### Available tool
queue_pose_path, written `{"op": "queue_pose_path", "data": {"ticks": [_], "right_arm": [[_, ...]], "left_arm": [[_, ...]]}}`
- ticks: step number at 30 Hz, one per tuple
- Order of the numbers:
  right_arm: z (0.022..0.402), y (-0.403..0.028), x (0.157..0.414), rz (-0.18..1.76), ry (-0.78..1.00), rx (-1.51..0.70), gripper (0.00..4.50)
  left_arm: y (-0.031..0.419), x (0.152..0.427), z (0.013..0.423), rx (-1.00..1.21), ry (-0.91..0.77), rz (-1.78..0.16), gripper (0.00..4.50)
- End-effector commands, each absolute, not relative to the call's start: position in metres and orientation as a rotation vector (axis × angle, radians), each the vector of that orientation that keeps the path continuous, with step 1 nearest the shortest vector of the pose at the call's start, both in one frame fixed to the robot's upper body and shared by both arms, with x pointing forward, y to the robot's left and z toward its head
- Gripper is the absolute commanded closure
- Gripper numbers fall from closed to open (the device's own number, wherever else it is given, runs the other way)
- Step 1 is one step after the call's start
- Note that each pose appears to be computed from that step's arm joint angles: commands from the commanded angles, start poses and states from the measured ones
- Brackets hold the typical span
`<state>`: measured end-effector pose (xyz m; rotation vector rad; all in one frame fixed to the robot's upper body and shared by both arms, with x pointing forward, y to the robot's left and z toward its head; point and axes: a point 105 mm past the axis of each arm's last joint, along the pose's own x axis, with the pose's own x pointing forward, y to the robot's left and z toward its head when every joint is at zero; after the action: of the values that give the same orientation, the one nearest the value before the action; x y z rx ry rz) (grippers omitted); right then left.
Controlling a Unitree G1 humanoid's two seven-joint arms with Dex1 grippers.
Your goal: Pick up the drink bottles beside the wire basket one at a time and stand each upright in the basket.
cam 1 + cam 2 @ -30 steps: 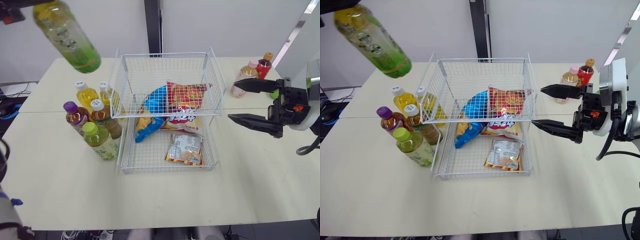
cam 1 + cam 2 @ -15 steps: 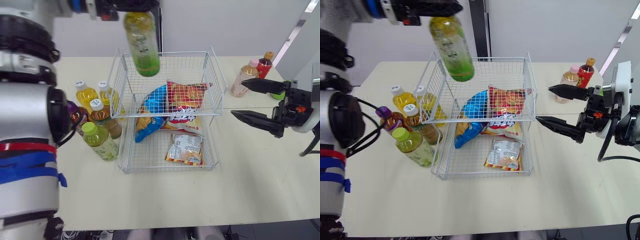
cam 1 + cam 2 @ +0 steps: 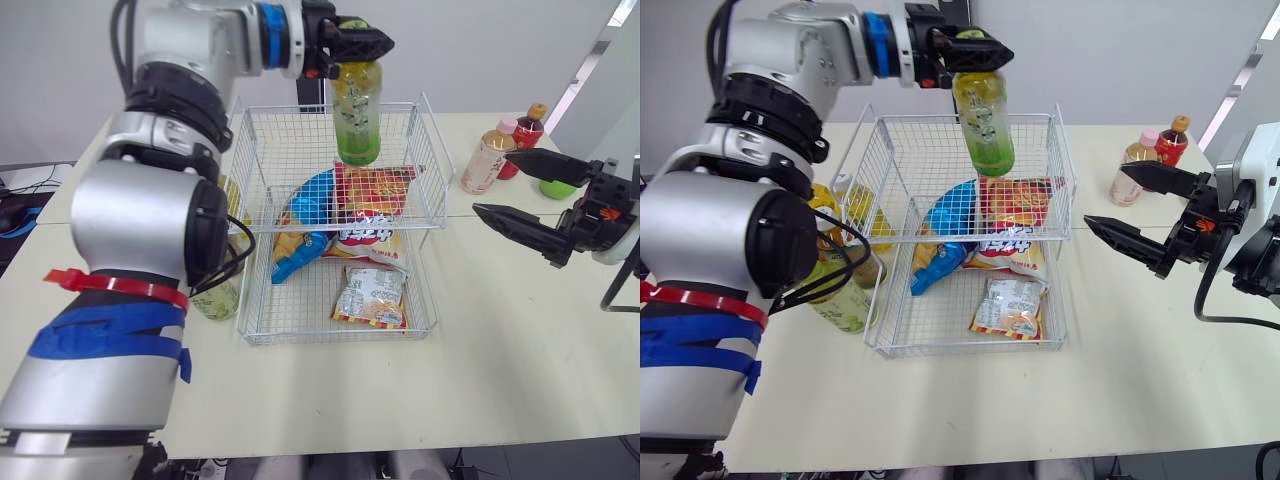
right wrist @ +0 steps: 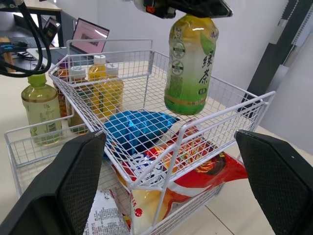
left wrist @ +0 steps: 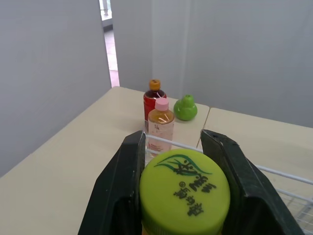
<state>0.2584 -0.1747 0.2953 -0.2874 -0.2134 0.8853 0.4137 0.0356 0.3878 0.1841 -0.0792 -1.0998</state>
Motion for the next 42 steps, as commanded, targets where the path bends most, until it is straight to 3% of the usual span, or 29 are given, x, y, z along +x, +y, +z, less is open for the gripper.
{"op": "queue_pose_path", "data": {"ticks": [1,11,12,20,34,42], "right_arm": [[0.305,-0.173,0.253,0.87,-0.261,-0.309,0.0],[0.304,-0.171,0.251,0.868,-0.25,-0.308,0.0],[0.303,-0.171,0.251,0.868,-0.249,-0.307,0.0],[0.304,-0.171,0.251,0.877,-0.249,-0.302,0.0],[0.307,-0.168,0.253,0.91,-0.251,-0.339,0.0],[0.314,-0.154,0.253,1.033,-0.235,-0.344,0.0]], "left_arm": [[0.025,0.405,0.418,0.219,-0.207,-1.085,3.1],[0.011,0.41,0.408,0.272,-0.194,-1.066,3.1],[0.011,0.409,0.408,0.283,-0.197,-1.071,2.37],[0.02,0.401,0.417,0.253,-0.2,-1.124,0.02],[0.083,0.379,0.423,0.312,-0.139,-1.224,0.02],[0.148,0.342,0.429,0.323,-0.145,-1.185,0.02]]}}
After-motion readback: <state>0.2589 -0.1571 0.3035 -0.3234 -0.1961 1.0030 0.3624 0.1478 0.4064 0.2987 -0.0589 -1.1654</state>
